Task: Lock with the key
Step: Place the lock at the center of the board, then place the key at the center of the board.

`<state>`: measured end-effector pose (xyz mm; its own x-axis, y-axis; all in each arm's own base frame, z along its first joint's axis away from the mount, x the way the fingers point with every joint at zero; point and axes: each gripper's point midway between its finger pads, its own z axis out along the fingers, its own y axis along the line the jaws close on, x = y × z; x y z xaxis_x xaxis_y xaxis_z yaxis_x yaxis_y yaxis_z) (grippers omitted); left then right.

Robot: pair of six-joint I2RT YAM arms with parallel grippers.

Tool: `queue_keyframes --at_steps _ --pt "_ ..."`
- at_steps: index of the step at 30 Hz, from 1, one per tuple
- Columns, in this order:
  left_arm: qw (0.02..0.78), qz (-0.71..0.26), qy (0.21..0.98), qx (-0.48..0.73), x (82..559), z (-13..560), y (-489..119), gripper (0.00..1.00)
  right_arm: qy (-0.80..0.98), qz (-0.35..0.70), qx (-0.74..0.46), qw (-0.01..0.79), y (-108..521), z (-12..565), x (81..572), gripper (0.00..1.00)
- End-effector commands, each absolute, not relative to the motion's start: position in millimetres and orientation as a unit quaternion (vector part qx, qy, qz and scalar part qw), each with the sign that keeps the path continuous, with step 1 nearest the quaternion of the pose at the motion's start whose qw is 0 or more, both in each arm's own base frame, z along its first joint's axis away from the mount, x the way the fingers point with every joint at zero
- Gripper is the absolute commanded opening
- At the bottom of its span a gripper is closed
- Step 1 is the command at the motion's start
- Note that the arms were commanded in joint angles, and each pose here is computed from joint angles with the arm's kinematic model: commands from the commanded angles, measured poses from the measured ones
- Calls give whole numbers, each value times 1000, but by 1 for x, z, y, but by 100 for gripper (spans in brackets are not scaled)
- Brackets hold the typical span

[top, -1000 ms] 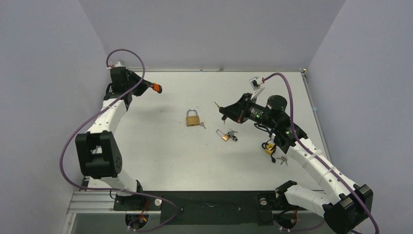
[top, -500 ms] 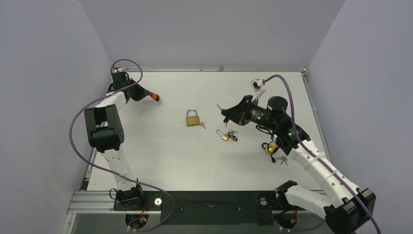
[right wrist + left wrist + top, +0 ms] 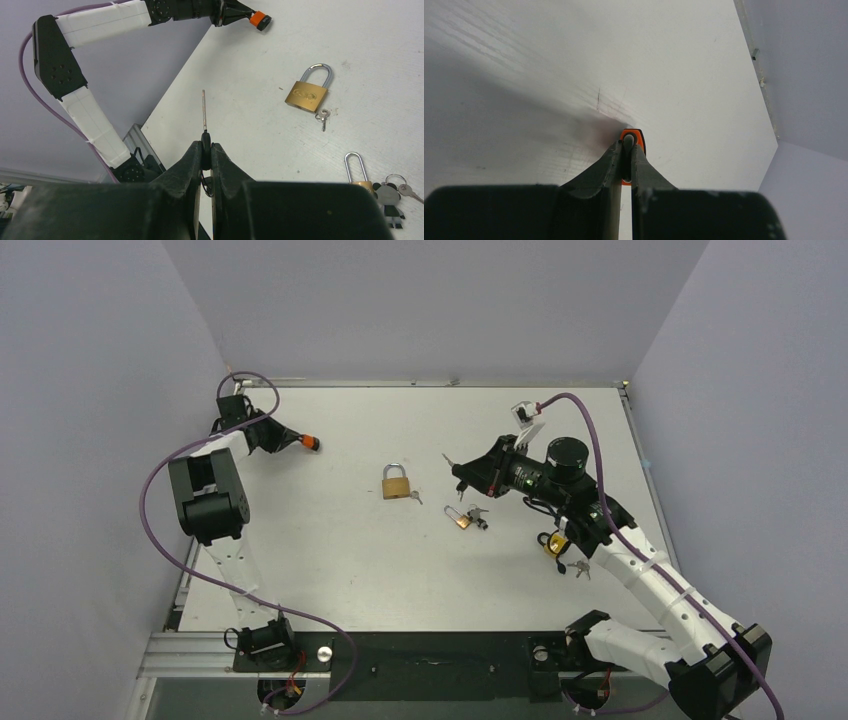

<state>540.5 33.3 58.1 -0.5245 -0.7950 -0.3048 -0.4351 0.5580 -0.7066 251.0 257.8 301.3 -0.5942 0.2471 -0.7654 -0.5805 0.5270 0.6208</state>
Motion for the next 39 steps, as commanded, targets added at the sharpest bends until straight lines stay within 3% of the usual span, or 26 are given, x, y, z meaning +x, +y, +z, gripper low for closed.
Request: queue_keyframes --at_steps 1,3,5,14,20,28,39 --pt "353 -288 813 -363 561 80 45 19 741 471 -115 465 261 321 260 0" --pt "352 -274 814 -371 558 79 50 30 742 470 -114 464 263 319 262 0" --pt "353 -263 815 -377 555 79 53 34 744 468 -115 463 266 319 264 0" --pt "365 -179 822 -400 537 103 74 43 757 449 -107 463 288 310 289 0" --pt "373 -118 829 -399 519 114 82 46 766 443 -76 459 320 297 327 0" --pt "403 -167 827 -355 485 155 19 47 752 483 -26 449 395 280 403 0" --pt "451 -194 825 -278 377 215 -36 48 731 545 31 411 486 218 477 0"
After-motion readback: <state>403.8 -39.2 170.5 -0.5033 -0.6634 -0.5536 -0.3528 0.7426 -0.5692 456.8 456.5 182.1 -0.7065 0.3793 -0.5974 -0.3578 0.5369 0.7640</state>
